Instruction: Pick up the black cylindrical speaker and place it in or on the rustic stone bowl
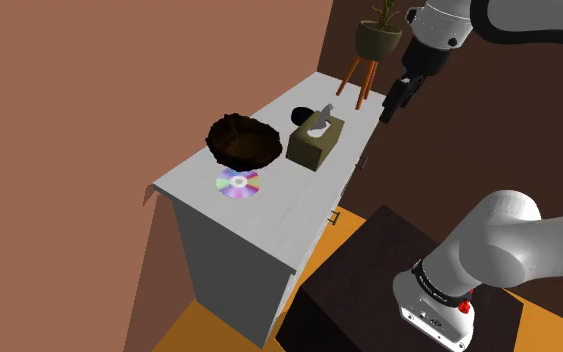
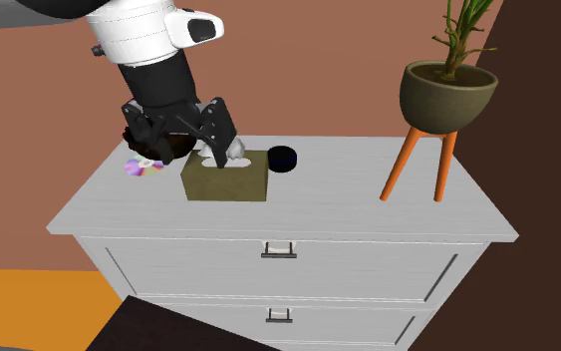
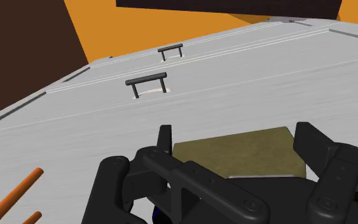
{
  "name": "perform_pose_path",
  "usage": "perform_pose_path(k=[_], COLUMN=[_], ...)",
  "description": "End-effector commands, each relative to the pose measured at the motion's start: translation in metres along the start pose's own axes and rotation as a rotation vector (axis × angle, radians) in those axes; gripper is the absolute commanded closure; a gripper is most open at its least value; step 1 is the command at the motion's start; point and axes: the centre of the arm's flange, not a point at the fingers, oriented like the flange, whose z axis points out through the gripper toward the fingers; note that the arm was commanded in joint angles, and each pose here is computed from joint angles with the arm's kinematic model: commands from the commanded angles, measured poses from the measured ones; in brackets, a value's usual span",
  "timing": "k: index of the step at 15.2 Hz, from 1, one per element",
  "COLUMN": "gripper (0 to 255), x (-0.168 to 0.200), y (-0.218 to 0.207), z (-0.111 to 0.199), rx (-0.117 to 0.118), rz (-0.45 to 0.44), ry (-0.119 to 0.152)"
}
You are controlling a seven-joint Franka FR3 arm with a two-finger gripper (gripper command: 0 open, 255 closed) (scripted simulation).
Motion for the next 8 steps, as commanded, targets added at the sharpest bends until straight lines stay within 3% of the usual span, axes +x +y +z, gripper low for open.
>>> perform_pose_path(k=[1, 8], gripper=[0, 0], x=[0.000, 0.082], y=[0.000, 0.019], z=[0.000, 0.044], rx=[0.000, 0.025], rz=[0.000, 0.012], ry=[0.000, -0.015])
